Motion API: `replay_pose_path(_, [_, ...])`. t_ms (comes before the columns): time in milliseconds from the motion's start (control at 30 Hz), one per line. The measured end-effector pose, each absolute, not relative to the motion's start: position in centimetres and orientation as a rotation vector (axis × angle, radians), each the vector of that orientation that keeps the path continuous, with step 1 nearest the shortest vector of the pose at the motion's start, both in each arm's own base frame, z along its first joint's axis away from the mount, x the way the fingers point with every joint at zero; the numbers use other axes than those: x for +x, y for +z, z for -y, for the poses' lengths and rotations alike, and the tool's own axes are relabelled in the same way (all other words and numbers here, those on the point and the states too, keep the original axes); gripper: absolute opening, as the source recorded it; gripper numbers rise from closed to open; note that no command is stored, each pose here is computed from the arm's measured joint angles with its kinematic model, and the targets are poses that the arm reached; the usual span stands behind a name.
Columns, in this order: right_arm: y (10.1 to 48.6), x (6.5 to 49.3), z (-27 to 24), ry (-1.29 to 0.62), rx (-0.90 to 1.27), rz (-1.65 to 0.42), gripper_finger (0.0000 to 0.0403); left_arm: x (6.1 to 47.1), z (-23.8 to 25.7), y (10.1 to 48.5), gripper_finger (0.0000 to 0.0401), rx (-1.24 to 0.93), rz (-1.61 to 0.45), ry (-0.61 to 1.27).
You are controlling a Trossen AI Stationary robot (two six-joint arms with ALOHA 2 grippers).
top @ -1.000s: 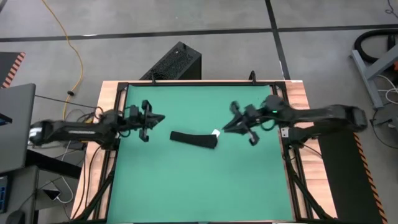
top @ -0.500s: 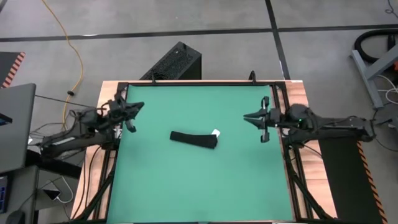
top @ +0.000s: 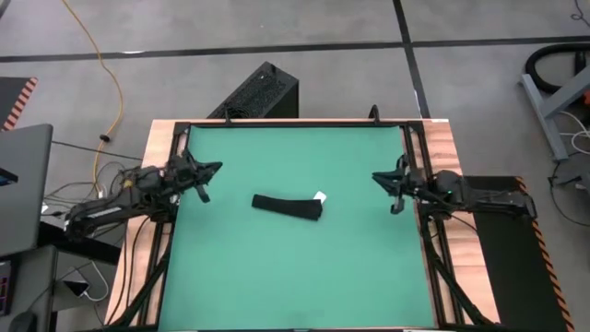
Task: Roll towel
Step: Return to Home Position
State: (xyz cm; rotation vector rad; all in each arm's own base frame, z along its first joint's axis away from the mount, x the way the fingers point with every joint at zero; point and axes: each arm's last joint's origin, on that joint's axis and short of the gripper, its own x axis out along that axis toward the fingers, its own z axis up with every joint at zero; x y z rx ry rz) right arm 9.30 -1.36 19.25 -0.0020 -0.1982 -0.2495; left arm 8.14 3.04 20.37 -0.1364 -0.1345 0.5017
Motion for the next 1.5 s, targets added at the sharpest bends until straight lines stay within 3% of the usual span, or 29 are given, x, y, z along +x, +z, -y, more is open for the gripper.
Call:
replay_pose_path(167, [18.1,9.7,1.6,-0.306,0.033,0.154,0.0067,9.1,-3.3,17.1,0.0000,-0.187,0.102,0.487])
replay_pose_path(567, [17.8,9.6,2.0,-0.408,0.052,0.138,0.0067,9.1,-3.2,17.2,0.0000,-0.130,0.094,0.483])
replay_pose_path(833, [17.6,9.6,2.1,-0.415,0.052,0.111,0.0067,9.2,-3.1,17.1,0.0000,-0.302,0.122,0.431])
replay_pose_path(1500, [17.5,9.6,2.1,-0.414,0.052,0.104,0.0067,9.2,-3.1,17.1,0.0000,-0.290,0.119,0.432])
